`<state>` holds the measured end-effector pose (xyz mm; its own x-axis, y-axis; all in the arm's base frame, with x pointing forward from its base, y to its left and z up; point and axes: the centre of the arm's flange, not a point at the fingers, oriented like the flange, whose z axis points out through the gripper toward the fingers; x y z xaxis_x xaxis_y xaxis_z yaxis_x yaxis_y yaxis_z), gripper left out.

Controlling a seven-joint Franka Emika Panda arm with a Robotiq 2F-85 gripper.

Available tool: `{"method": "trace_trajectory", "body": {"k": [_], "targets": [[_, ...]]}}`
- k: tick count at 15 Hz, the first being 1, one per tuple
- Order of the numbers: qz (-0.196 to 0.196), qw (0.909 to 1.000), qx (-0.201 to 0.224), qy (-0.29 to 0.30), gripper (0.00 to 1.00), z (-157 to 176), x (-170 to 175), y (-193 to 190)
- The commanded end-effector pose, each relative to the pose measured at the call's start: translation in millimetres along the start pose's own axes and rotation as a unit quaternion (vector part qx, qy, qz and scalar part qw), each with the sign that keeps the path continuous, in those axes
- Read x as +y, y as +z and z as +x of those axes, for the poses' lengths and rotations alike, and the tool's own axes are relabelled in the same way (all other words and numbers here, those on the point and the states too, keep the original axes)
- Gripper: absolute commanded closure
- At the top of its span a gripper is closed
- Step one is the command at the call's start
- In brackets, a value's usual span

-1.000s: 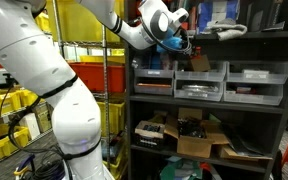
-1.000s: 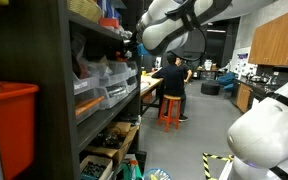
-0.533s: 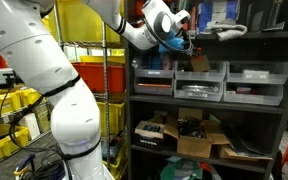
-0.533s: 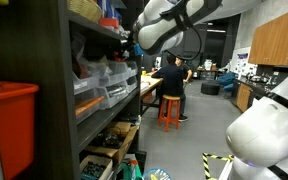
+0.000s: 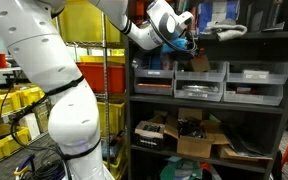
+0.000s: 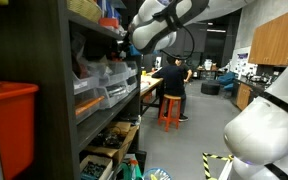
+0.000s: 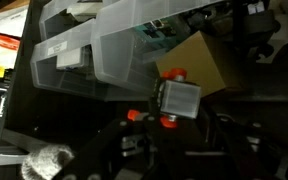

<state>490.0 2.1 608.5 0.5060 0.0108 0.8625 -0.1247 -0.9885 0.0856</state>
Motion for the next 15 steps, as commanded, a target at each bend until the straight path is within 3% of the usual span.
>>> {"method": "trace_trajectory", "body": {"k": [1,9,10,11,15], "targets": [[-0.006,1.0000,0.000,0.001,0.86,16.7,-1.9,12.5],[-0.011,0.9998,-0.015,-0.007,0.86,19.2,-2.1,32.1],[-0.011,0.9998,-0.016,-0.009,0.81,19.8,-2.2,33.5],[-0.011,0.9997,-0.017,-0.009,0.86,20.2,-2.4,34.4],[-0.013,0.9994,-0.029,-0.013,0.86,20.9,-4.2,37.9]]}}
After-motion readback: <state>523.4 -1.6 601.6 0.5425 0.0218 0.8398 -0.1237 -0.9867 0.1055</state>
